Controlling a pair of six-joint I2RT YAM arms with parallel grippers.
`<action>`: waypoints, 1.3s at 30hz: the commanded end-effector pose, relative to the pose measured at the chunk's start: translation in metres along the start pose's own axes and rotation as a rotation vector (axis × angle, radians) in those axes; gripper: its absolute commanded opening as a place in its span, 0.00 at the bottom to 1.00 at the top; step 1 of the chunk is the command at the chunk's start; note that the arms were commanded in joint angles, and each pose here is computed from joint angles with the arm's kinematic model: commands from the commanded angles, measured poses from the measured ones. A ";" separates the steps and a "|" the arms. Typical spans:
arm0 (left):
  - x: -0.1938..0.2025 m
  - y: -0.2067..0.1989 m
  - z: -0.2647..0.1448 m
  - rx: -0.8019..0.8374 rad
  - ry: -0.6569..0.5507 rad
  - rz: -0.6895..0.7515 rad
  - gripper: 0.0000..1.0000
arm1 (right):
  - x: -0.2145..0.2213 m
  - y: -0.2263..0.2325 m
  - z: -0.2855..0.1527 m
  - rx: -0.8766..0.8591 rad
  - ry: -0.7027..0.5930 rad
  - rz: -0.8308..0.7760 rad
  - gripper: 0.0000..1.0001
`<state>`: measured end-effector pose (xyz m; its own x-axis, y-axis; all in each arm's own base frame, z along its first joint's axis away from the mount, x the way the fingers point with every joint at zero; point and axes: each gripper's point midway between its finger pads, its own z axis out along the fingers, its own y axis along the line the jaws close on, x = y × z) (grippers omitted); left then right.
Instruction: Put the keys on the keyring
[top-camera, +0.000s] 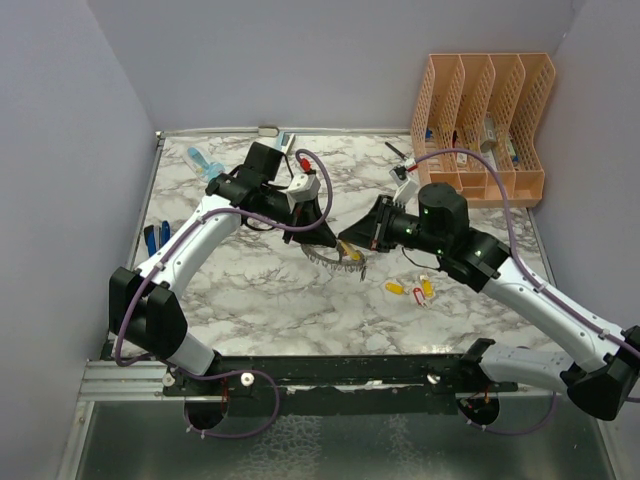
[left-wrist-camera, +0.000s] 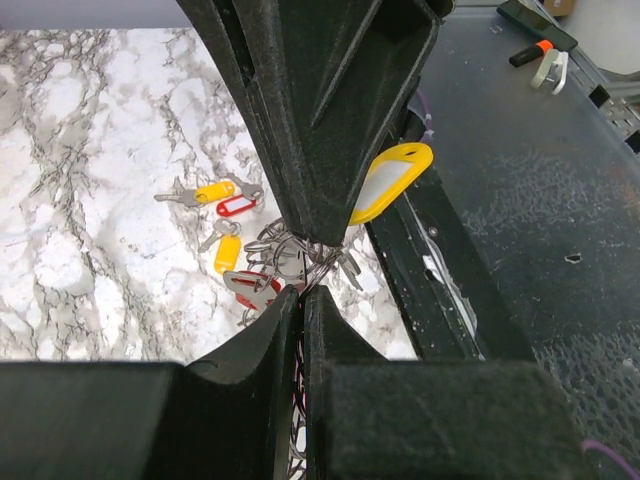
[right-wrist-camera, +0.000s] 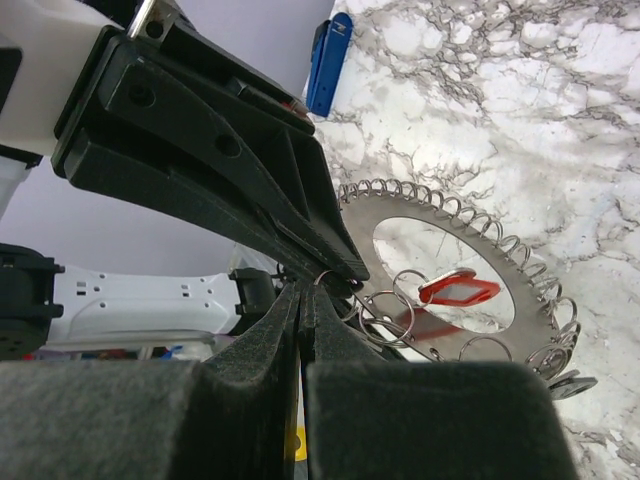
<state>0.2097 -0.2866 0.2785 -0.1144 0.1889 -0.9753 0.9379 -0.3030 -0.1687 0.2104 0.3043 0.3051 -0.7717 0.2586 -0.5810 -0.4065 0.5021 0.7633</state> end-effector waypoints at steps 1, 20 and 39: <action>-0.011 -0.004 -0.001 -0.007 0.008 0.075 0.00 | -0.009 0.013 0.006 -0.032 -0.030 0.055 0.01; -0.014 0.005 0.003 0.032 -0.036 0.083 0.00 | -0.011 0.037 0.012 -0.050 -0.022 0.092 0.03; -0.042 0.003 0.006 0.147 -0.149 0.184 0.00 | -0.017 0.092 0.011 -0.052 -0.048 0.040 0.37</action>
<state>0.2155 -0.2942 0.3061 -0.0782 0.0634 -0.9949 0.9113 -0.4001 -0.0971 0.2039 0.3394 0.3435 -0.7758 0.3007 -0.5547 -0.3429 0.5370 0.7707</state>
